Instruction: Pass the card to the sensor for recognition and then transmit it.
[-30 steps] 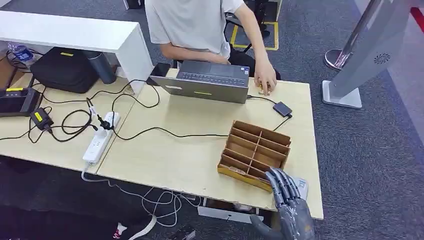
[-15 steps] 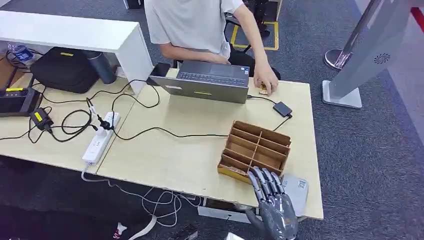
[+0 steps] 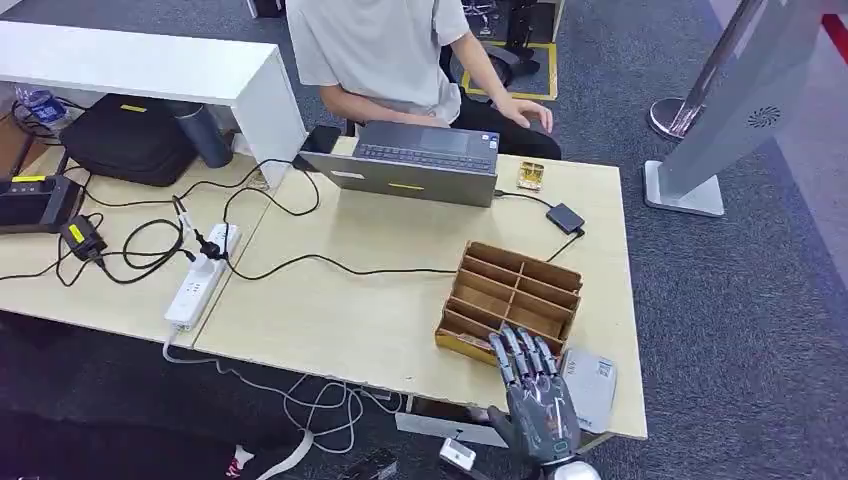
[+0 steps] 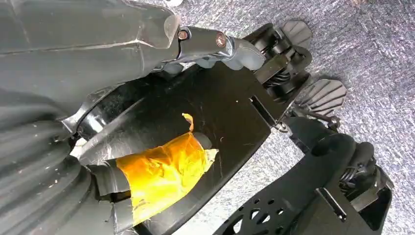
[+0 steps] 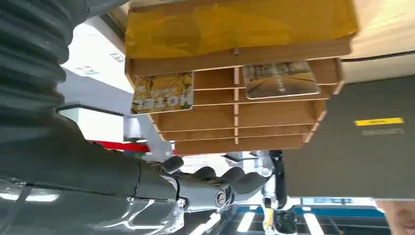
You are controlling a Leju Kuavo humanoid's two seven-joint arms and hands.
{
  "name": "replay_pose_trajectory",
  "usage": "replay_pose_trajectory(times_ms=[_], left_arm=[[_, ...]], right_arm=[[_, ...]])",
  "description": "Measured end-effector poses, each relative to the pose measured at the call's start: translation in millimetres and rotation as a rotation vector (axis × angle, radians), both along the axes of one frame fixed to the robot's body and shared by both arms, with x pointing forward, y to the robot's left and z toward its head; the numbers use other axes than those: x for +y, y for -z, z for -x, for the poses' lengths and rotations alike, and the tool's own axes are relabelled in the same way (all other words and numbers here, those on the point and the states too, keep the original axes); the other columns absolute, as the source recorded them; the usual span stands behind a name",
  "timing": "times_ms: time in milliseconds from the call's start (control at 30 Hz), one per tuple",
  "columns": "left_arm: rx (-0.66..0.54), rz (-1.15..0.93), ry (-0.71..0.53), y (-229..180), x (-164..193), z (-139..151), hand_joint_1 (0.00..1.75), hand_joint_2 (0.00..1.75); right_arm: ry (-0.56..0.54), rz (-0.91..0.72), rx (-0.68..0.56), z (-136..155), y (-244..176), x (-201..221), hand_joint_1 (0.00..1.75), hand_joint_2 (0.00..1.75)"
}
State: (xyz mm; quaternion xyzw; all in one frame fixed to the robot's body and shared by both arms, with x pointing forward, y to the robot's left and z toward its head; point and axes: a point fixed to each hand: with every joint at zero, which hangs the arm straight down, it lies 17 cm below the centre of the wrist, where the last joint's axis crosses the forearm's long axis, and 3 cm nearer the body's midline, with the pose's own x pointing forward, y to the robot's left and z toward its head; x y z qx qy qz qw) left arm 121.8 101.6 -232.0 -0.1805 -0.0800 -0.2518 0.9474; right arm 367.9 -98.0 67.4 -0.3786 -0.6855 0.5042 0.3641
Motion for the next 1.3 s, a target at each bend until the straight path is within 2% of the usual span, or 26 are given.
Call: replay_pose_trajectory(times_ms=[633,1300], left_arm=[[-0.005,-0.001,0.022,0,-1,2,0.0,1.75],[-0.006,-0.001,0.029,0,-1,3,0.0,1.75]], right_arm=[[0.156,-0.007,-0.008,-23,-9,-47,0.0,1.75],[0.123,-0.02,0.035,-19,-4,-28,0.0,1.75]])
